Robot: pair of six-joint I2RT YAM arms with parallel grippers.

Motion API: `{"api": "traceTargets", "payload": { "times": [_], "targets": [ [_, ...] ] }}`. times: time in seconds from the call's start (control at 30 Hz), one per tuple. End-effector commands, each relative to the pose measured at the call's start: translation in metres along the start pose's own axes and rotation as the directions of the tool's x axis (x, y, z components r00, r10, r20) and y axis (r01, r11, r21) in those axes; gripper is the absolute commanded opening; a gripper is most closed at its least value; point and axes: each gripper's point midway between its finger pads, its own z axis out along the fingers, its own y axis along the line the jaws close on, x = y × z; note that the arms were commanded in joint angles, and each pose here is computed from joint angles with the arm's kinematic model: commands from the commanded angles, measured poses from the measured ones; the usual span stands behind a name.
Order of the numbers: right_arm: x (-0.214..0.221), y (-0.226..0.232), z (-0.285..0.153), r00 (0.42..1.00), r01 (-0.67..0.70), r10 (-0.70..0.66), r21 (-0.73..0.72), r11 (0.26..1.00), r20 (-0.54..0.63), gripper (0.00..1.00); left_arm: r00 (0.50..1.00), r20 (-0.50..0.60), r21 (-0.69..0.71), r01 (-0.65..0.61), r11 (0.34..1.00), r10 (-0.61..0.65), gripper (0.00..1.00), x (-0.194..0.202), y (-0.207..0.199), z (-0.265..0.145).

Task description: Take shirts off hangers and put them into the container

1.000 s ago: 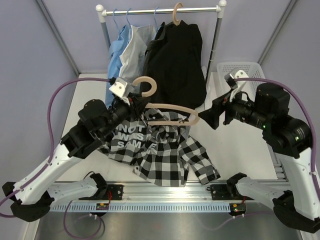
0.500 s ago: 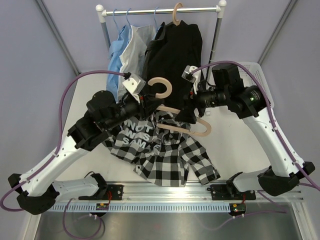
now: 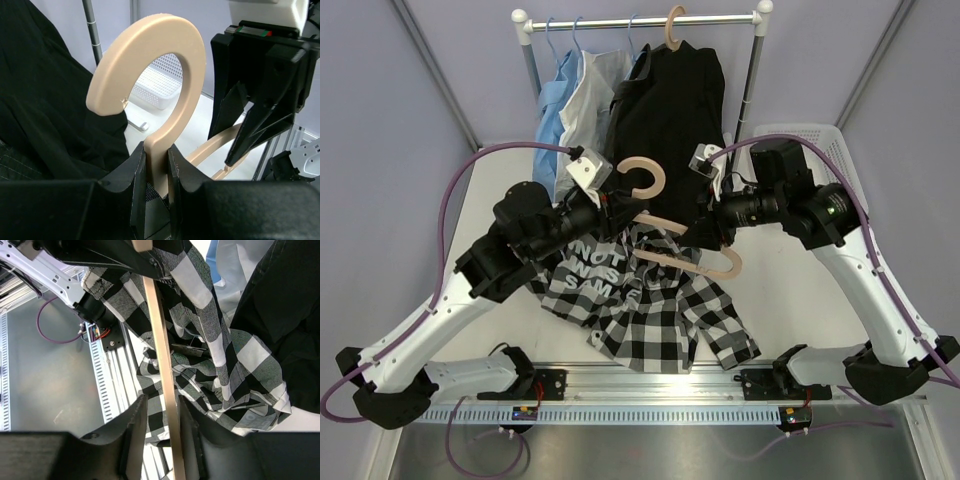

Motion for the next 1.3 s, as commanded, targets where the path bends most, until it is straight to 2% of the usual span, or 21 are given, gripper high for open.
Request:
{"api": "traceTargets", "payload": {
  "times": [0.0,0.13,0.17,0.23,0.27,0.33,0.37,0.47,0.53,0.7,0.93,1.27],
  "targets": [
    [0.016,0.009,-0.002,0.997,0.049,-0.052,-0.045,0.998,-0.049,0.35,0.991,0.135,0.044,-0.027,0.999,0.021,0.00,-0.046,-0.011,-0.009],
    [0.015,0.006,-0.004,0.997,0.066,-0.067,-0.022,0.998,-0.040,0.13,0.991,0.134,0.038,-0.026,0.999,0.021,0.00,-0.045,-0.010,-0.010],
    [0.013,0.006,-0.005,0.997,0.076,-0.076,-0.011,0.997,-0.029,0.01,0.990,0.137,0.027,-0.029,0.999,0.025,0.00,-0.045,-0.008,-0.011],
    [0.012,0.005,-0.008,0.996,0.085,-0.085,0.007,0.996,-0.020,0.00,0.991,0.131,0.009,-0.026,1.000,0.025,0.00,-0.040,-0.005,-0.013],
    [0.011,0.006,-0.010,0.996,0.091,-0.091,0.012,0.996,-0.011,0.00,0.991,0.131,-0.009,-0.024,1.000,0.025,0.05,-0.039,-0.002,-0.014],
    [0.012,0.006,-0.013,0.996,0.094,-0.093,0.027,0.995,-0.010,0.00,0.991,0.130,-0.030,-0.020,0.999,0.024,0.26,-0.034,0.002,-0.020],
    [0.015,0.007,-0.014,0.996,0.093,-0.092,0.032,0.995,-0.012,0.00,0.992,0.126,-0.053,-0.016,0.998,0.022,0.50,-0.031,0.006,-0.022],
    [0.025,0.007,-0.019,0.996,0.083,-0.081,0.051,0.995,-0.033,0.00,0.993,0.119,-0.130,-0.006,0.992,0.022,0.56,-0.024,0.019,-0.035],
    [0.029,0.006,-0.020,0.996,0.076,-0.074,0.065,0.995,-0.039,0.00,0.993,0.115,-0.167,-0.006,0.986,0.026,0.65,-0.021,0.025,-0.042],
    [0.034,0.006,-0.021,0.998,0.058,-0.056,0.080,0.995,-0.030,0.00,0.994,0.109,-0.192,0.032,0.981,-0.011,0.67,-0.013,0.027,-0.059],
    [0.031,-0.010,-0.017,0.999,0.034,-0.029,0.153,0.988,-0.033,0.00,0.980,0.062,-0.109,0.193,0.975,-0.187,0.65,0.002,0.005,-0.035],
    [0.027,-0.036,-0.017,0.999,-0.017,0.028,0.284,0.959,-0.034,0.00,0.976,0.041,-0.172,0.217,0.961,-0.213,0.64,0.012,0.010,-0.017]
  ]
}}
